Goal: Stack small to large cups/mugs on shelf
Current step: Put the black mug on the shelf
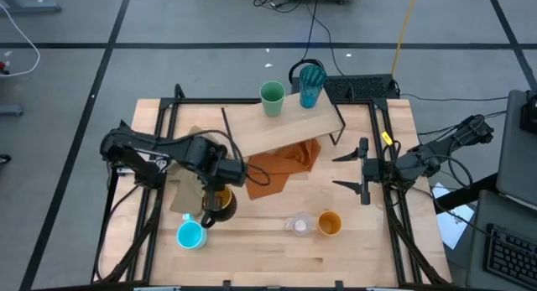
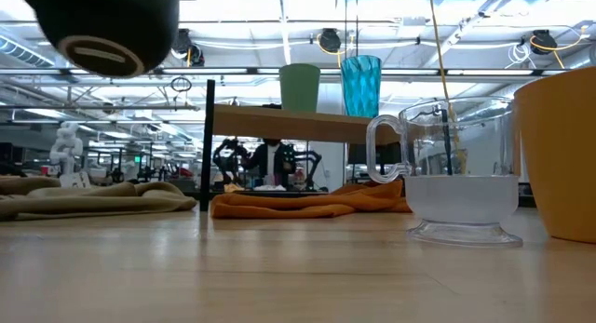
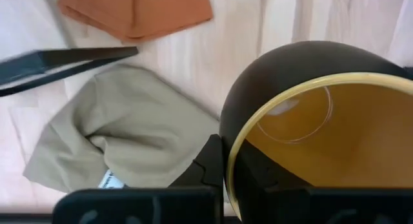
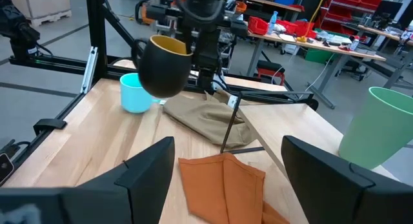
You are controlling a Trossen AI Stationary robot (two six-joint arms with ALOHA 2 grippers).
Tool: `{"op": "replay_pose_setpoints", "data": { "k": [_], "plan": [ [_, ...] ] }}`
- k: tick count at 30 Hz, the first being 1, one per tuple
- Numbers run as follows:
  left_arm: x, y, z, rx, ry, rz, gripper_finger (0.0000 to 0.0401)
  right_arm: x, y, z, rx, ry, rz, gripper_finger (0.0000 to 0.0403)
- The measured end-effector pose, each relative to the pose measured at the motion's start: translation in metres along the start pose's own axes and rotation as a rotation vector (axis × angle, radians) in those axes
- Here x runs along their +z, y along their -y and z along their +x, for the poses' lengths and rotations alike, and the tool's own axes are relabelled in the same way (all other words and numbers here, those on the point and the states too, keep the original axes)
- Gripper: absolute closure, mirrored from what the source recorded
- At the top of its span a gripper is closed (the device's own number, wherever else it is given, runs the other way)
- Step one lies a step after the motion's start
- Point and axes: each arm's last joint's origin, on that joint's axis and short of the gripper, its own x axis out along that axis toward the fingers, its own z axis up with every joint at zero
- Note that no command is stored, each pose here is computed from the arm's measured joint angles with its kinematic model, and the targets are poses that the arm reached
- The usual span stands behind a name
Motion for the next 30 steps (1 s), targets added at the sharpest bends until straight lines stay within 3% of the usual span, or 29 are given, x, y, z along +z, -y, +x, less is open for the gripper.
{"op": "replay_pose_setpoints", "data": {
  "k": [8, 15, 22, 30],
  "plan": [
    [0.003, -0.025, -0.008, -0.009, 0.03, -0.005, 0.039, -0.001, 0.0, 0.0, 0.0, -0.005, 0.015, 0.0129],
    [0.006, -0.038, -0.046, -0.007, 0.188, 0.024, 0.039, -0.001, 0.0, 0.0, 0.0, -0.013, 0.011, 0.0129],
    [0.004, -0.063, -0.08, 0.079, 0.327, 0.02, 0.039, -0.001, 0.0, 0.0, 0.0, -0.013, 0.012, 0.0129],
    [-0.001, -0.097, -0.097, 0.17, 0.374, 0.005, 0.039, -0.002, 0.0, 0.0, 0.0, -0.015, 0.018, 0.0129]
  ]
}}
